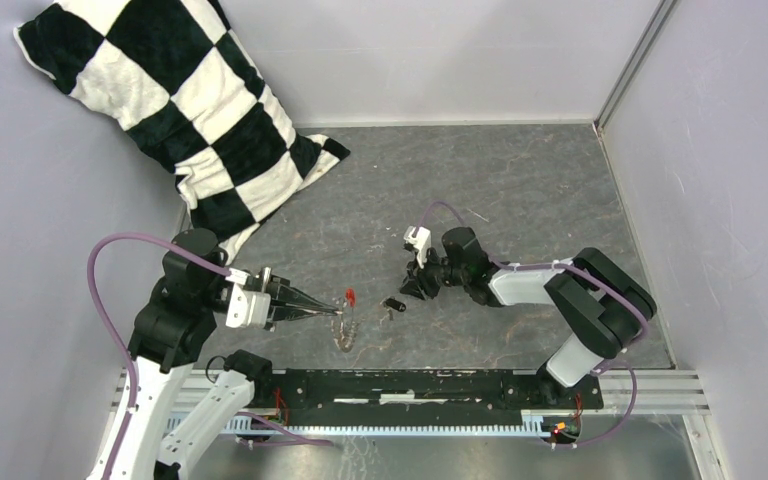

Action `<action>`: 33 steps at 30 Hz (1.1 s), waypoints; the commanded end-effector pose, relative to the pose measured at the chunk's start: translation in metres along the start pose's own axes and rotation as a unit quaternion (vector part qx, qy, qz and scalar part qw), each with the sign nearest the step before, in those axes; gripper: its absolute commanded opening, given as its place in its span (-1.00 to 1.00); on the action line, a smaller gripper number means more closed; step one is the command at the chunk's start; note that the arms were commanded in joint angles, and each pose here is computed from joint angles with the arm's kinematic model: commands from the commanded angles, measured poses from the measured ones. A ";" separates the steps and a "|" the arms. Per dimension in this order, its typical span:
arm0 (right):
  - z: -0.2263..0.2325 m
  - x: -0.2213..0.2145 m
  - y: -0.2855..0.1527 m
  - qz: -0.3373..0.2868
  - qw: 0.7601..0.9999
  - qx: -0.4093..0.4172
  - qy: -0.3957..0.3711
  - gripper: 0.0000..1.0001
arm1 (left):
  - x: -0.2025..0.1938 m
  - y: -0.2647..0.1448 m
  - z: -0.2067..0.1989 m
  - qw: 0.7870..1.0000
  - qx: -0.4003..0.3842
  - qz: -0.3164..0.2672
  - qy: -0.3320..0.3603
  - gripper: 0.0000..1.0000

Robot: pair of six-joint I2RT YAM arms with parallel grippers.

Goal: Put the keys on the keyring

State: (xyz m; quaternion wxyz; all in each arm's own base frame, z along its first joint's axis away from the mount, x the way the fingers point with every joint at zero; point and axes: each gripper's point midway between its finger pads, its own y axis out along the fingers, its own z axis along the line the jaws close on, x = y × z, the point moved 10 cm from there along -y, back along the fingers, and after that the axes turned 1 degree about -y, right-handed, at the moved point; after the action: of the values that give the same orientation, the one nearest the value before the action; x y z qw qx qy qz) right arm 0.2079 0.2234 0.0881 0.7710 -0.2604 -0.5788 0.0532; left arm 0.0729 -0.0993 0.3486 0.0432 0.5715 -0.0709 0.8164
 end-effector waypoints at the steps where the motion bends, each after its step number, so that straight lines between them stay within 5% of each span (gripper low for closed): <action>1: -0.012 0.024 0.005 -0.025 0.999 -0.040 -0.005 -0.26 | 0.005 -0.001 -0.002 1.000 -0.001 -0.004 0.002 -0.96; 16: 0.000 0.028 0.005 -0.026 1.000 0.013 0.008 -0.23 | 0.003 -0.001 -0.003 1.000 0.003 -0.002 0.009 -0.96; 25: -0.012 0.036 0.022 -0.011 0.982 0.079 -0.171 -0.27 | 0.004 -0.001 -0.003 1.000 0.002 -0.002 0.006 -0.95; 33: -0.016 0.020 0.040 0.041 0.958 0.194 -0.205 -0.32 | 0.008 -0.002 -0.005 1.000 0.010 0.000 0.009 -0.96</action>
State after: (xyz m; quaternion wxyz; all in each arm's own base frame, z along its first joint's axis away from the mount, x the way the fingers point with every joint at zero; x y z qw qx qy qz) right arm 0.2445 0.2597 0.0935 0.6850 -0.1692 -0.6847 0.1823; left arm 0.0697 -0.0979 0.3491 0.0412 0.5658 -0.0683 0.8207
